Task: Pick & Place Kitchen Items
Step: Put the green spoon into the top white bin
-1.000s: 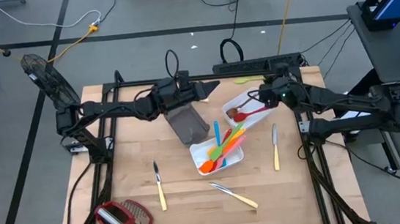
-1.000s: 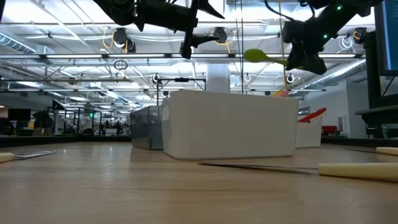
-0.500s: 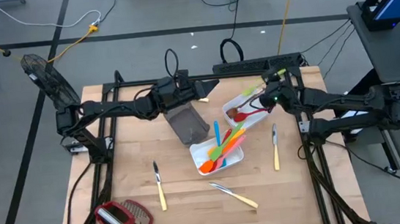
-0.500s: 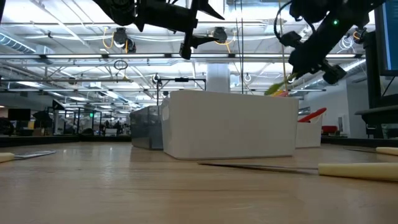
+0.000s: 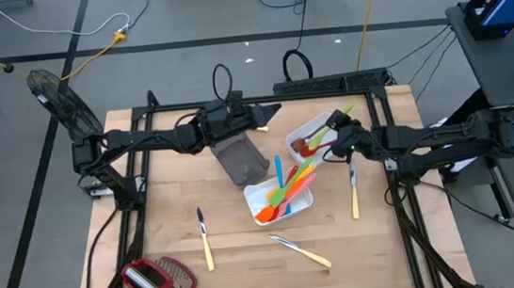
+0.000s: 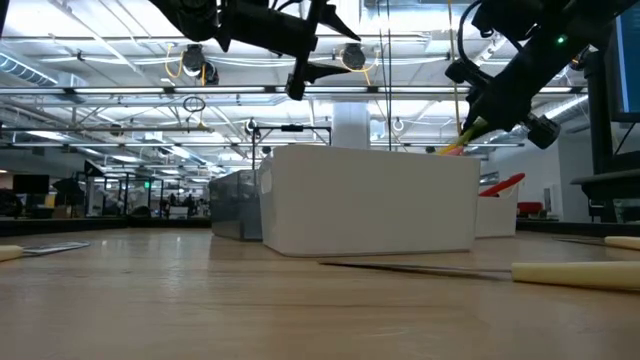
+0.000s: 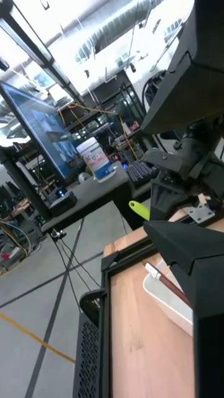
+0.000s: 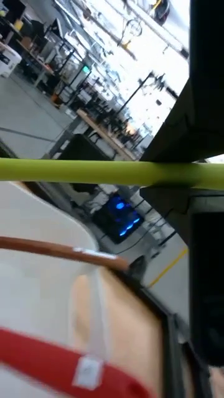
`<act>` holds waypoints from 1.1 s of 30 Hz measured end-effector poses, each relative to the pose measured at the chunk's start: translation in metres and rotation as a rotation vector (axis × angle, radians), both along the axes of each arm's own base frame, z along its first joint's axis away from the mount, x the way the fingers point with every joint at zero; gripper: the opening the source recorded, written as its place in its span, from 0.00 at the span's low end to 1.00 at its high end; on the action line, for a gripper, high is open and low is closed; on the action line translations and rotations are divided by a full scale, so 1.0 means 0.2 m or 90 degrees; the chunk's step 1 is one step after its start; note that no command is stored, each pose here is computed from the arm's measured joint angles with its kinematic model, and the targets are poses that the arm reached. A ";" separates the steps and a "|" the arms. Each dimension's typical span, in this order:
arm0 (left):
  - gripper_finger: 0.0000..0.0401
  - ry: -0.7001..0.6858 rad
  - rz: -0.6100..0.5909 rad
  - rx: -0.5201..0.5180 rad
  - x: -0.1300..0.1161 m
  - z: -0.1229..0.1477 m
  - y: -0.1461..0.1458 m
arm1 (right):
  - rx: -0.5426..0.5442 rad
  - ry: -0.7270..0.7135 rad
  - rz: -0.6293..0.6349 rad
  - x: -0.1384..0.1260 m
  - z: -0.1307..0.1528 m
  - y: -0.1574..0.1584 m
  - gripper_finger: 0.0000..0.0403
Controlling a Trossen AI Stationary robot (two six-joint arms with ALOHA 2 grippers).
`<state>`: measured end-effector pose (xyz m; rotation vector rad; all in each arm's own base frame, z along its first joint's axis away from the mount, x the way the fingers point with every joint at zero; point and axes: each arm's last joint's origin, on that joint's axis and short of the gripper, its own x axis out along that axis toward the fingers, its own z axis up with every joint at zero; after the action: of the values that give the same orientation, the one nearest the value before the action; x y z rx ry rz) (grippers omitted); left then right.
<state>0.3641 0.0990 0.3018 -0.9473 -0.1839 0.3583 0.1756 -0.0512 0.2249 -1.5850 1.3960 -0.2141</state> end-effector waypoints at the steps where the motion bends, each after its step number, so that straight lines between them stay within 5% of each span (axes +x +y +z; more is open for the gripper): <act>1: 0.62 0.002 0.000 -0.001 0.00 0.00 0.00 | 0.010 -0.008 0.003 0.00 0.00 0.00 0.11; 21: 0.62 0.001 -0.007 -0.006 0.01 0.00 -0.02 | 0.105 -0.126 0.002 0.02 -0.01 0.03 0.36; 33: 0.62 0.035 -0.021 -0.021 0.01 -0.03 -0.06 | 0.013 -0.173 -0.049 0.00 0.05 0.05 0.45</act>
<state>0.3669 0.0878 0.2955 -0.9712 -0.1132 0.3578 0.1764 -0.0418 0.2354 -1.4274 1.2427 -0.4435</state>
